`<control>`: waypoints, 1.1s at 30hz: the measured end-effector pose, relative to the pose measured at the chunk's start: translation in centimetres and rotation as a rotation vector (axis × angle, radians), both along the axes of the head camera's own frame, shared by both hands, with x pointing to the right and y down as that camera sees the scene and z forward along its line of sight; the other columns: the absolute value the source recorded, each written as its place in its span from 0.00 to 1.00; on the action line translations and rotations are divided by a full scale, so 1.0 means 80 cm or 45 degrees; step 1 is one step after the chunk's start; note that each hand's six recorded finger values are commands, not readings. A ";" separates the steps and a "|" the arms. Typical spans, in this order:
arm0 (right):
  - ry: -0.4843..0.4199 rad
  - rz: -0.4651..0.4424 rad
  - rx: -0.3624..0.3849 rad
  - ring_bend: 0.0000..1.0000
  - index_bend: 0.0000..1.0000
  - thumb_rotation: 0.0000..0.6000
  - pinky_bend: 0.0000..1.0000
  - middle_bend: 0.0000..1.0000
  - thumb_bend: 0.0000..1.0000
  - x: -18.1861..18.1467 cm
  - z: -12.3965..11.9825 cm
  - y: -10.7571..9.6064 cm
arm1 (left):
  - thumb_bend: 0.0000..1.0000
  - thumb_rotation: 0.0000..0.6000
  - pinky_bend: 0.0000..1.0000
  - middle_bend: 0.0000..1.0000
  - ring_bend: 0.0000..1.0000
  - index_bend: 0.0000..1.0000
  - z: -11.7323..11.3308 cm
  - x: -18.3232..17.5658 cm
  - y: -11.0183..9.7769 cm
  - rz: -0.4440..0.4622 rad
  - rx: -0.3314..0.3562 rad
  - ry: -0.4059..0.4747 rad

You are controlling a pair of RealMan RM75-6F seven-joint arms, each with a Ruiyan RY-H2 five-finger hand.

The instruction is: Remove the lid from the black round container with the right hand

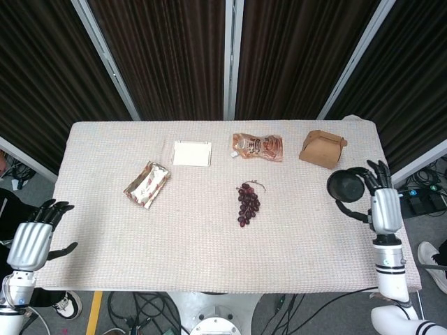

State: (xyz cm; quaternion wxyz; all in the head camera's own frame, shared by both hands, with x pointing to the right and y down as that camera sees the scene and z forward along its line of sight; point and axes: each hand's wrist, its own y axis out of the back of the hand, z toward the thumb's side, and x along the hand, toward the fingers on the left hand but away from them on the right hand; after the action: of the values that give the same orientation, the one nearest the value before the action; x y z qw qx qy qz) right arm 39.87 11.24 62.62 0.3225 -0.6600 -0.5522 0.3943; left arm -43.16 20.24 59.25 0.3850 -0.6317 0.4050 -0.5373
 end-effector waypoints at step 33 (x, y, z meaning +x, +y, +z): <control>0.130 0.010 -0.413 0.09 0.39 1.00 0.00 0.45 0.13 -0.004 0.090 -0.006 | 0.04 1.00 0.28 0.19 0.12 0.24 0.000 -0.003 -0.002 -0.013 0.006 0.013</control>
State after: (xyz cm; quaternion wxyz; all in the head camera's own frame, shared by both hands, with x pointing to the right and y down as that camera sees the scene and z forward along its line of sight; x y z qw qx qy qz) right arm 39.54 10.76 69.83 0.2377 -0.6802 -0.4668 0.5126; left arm -43.42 20.05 59.23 0.3817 -0.6314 0.4115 -0.5351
